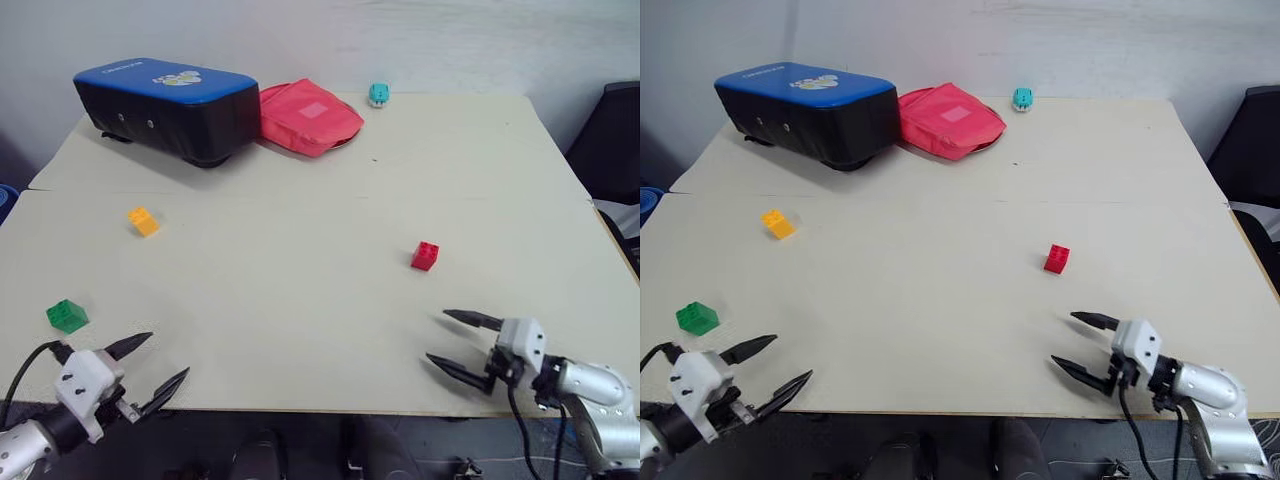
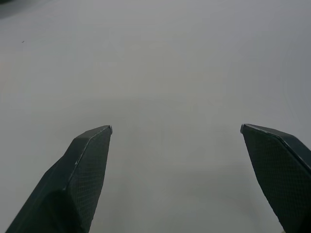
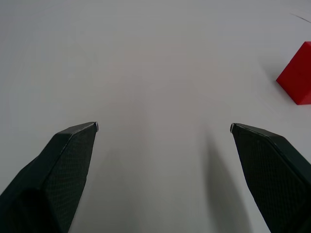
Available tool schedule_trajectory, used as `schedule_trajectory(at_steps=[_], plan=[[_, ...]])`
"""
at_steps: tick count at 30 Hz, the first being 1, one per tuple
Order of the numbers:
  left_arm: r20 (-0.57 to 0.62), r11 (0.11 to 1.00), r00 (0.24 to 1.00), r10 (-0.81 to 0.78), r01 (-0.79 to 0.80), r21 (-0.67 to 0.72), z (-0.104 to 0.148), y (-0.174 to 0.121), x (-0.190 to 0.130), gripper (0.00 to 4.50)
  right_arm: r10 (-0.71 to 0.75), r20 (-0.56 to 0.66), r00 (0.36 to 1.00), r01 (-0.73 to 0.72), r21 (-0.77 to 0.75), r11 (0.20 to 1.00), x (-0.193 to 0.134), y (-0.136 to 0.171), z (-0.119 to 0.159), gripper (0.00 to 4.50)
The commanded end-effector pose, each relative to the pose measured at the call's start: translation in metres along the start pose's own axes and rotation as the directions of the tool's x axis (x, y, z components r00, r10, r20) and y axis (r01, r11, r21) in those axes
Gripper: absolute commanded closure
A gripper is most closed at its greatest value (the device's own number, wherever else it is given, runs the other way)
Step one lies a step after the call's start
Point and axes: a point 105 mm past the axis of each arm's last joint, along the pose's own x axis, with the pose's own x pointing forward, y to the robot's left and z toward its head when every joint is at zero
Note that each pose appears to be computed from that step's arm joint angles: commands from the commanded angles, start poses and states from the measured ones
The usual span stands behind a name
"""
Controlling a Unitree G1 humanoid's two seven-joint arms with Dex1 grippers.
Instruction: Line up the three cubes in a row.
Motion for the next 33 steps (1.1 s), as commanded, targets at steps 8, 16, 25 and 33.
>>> schedule_trajectory(at_steps=[8, 16, 25, 33], plan=[[0.091, 0.995, 0.992, -0.084, 0.089, -0.055, 0.022, -0.006, 0.005, 0.05, -0.113, 0.052, 0.992, 0.113, 0.015, 0.994, -0.01, -0.01, 0.008, 0.0], [0.202, 0.94, 0.927, -0.317, 0.336, -0.064, 0.059, -0.033, 0.028, 0.05, -0.423, -0.014, 0.906, 0.423, 0.099, 0.901, -0.046, -0.013, -0.003, 0.0], [0.24, 0.92, 0.897, -0.371, 0.39, -0.033, 0.07, -0.04, 0.046, 0.05, -0.553, 0.102, 0.827, 0.533, 0.171, 0.829, -0.004, -0.017, 0.019, 0.0], [0.26, 0.915, 0.887, -0.381, 0.402, -0.027, 0.077, -0.039, 0.06, 0.05, -0.721, 0.129, 0.681, 0.665, 0.304, 0.682, 0.077, -0.055, 0.055, 0.0]])
